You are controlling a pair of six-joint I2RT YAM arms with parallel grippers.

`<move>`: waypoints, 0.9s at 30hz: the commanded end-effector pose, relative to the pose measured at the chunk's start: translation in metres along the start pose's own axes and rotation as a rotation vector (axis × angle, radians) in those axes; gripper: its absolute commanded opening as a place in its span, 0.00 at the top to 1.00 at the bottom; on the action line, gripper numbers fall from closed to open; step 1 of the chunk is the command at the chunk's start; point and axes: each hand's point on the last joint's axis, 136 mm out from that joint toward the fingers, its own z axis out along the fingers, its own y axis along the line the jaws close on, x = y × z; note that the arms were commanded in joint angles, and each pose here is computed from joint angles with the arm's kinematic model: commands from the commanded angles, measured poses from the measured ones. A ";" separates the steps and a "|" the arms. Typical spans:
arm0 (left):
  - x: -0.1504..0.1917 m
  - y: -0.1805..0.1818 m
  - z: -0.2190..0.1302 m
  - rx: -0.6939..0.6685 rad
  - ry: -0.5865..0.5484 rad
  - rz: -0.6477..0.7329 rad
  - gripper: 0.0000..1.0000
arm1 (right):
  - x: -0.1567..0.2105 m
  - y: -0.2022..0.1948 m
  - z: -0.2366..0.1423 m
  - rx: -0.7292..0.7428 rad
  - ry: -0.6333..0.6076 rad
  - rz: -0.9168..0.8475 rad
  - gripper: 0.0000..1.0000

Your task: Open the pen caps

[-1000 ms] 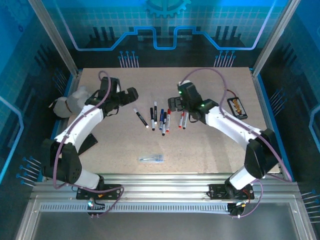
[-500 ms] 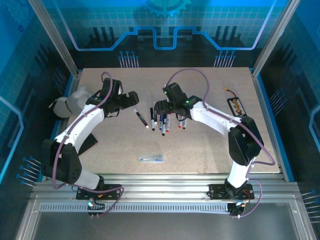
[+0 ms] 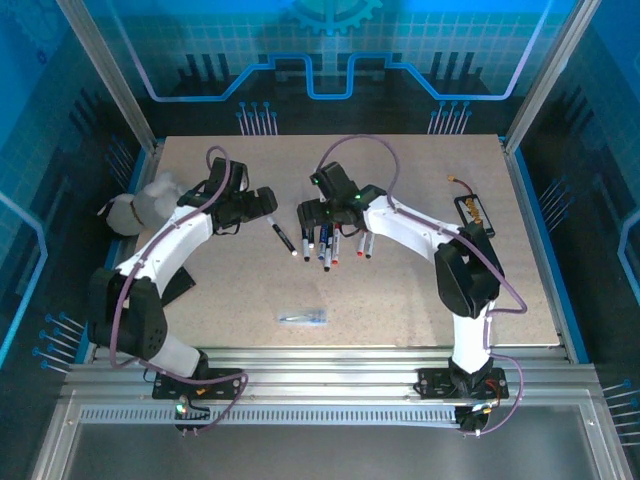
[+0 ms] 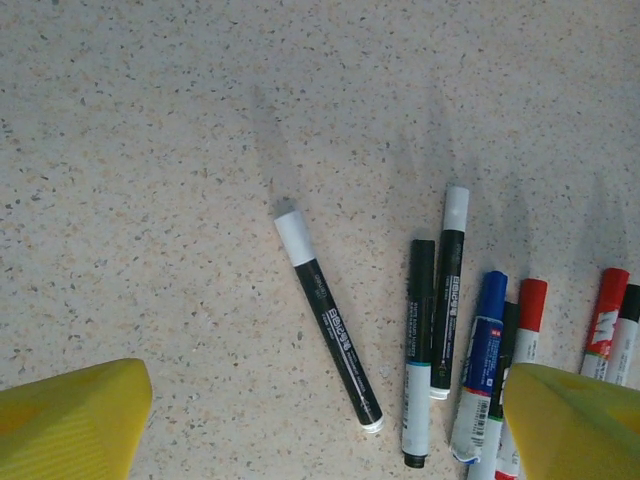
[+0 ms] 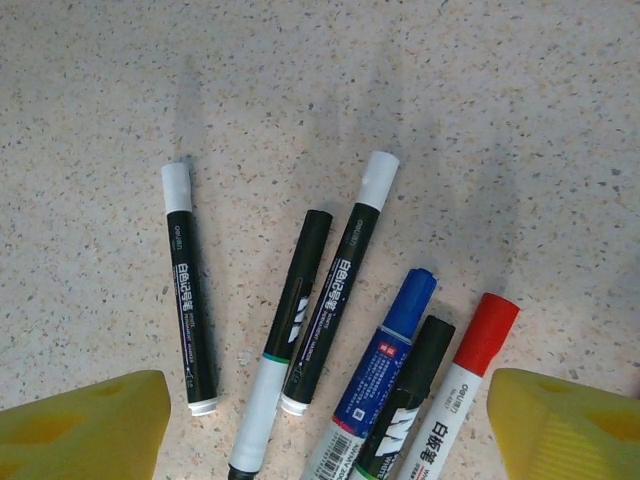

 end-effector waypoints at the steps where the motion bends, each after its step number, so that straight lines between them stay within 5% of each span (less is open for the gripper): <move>1: 0.008 0.008 0.005 -0.051 0.026 0.023 0.10 | 0.001 0.018 0.002 -0.041 0.024 -0.025 0.16; 14: 0.016 0.014 0.025 -0.123 0.033 0.052 0.20 | 0.012 0.027 0.008 -0.085 0.061 -0.041 0.20; 27: 0.012 0.014 0.082 -0.221 0.063 0.052 0.34 | 0.025 0.027 0.012 -0.090 0.082 -0.028 0.34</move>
